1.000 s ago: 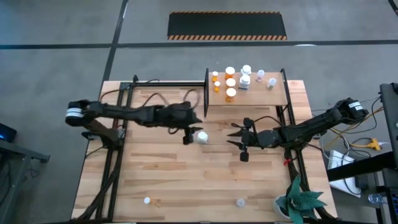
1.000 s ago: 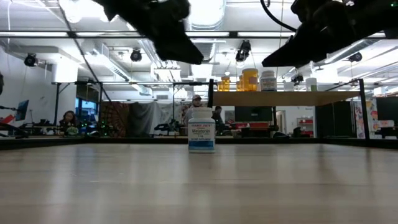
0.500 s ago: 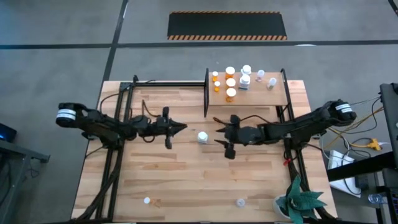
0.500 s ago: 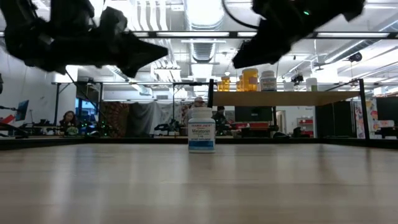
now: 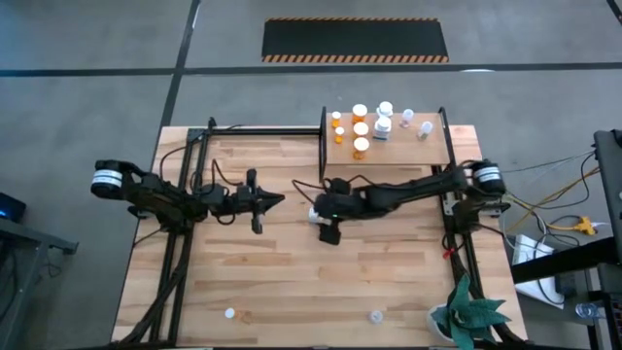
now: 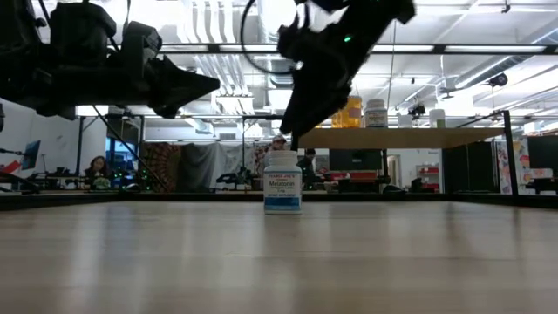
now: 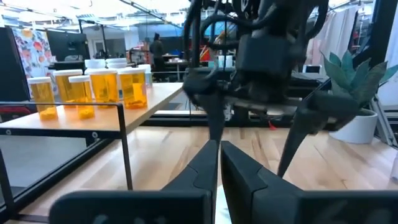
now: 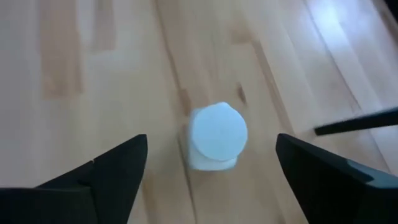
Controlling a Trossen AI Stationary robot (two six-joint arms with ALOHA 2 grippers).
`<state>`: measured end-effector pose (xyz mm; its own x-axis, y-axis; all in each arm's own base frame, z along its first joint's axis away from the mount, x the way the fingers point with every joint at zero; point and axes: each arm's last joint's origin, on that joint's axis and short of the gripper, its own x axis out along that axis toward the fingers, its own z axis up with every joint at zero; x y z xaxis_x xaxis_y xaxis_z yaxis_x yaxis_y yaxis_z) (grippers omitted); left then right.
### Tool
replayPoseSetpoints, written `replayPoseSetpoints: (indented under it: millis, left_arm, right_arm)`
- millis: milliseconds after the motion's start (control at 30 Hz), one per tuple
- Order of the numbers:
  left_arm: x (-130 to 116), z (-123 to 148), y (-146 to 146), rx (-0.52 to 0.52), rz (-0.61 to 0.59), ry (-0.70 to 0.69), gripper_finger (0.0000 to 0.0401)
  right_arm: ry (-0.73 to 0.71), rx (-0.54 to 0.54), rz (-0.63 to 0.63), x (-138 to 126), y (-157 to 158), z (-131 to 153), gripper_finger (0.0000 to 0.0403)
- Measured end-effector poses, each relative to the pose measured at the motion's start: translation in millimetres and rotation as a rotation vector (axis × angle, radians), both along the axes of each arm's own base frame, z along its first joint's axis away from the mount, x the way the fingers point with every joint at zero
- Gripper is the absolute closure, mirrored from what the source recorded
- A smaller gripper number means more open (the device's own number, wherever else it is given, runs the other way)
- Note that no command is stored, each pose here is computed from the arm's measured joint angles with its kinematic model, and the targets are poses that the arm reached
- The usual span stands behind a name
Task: Pick and place medicine bottles onto shelf by color
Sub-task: Put the white pill bottle on the shelf aligned with the other white pill bottles
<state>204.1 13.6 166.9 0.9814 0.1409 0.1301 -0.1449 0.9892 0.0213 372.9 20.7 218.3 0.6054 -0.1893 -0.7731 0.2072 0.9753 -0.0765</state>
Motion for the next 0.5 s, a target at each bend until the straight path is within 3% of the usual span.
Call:
replayPoseSetpoints:
  millis: [267, 500]
  left_arm:
    - [-0.6, -0.3, -0.2, 0.0, -0.003, 0.0, 0.0399]
    - [-1.0, -0.6, -0.2, 0.0, -0.004, 0.001, 0.0399]
  right_arm:
    - [0.115, 0.001, -0.049, 28.7, -19.7, -11.1, 0.006]
    - [0.152, 0.076, -0.032, 34.6, -24.2, -19.8, 0.0127]
